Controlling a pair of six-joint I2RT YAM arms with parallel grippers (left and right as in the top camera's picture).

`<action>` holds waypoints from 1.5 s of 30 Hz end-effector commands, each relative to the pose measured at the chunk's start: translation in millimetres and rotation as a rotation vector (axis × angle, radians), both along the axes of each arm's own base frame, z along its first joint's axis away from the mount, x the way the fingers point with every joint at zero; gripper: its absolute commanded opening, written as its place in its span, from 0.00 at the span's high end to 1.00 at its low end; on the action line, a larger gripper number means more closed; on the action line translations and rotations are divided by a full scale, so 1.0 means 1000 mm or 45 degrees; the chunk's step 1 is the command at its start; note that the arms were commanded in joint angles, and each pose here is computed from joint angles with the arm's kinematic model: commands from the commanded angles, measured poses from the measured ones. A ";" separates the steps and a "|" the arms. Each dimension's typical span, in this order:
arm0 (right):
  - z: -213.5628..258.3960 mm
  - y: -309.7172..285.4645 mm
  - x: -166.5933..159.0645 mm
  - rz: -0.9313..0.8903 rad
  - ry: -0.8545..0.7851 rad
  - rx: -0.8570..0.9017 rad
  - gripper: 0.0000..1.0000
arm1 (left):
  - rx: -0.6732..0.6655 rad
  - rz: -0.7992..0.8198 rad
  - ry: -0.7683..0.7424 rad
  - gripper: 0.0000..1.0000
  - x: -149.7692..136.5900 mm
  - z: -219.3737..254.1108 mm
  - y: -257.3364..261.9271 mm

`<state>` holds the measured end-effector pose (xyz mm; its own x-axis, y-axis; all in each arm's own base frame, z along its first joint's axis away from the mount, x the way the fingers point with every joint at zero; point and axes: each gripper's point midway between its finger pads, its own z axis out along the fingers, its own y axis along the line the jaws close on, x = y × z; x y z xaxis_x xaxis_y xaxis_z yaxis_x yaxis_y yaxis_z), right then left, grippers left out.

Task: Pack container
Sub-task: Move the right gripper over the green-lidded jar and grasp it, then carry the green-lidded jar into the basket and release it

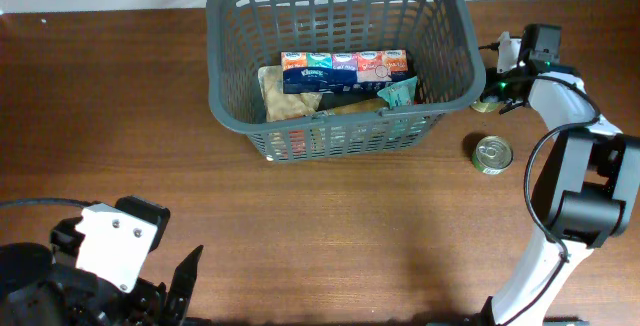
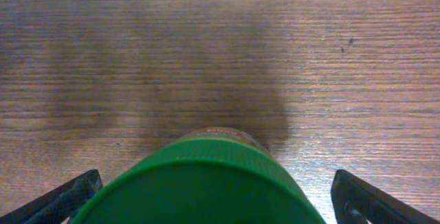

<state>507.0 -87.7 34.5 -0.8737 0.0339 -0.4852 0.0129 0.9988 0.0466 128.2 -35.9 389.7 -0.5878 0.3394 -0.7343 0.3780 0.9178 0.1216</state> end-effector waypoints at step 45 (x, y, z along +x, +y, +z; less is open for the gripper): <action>0.225 -0.050 0.049 -0.311 -0.368 -0.008 0.53 | 0.016 0.004 -0.011 0.01 0.001 0.002 0.002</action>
<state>550.5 -120.6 193.4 -0.7653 0.2013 -0.6114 0.1934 0.9779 0.0798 128.2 -35.9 389.7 -0.5878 0.3394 -0.7343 0.3780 0.9178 0.1216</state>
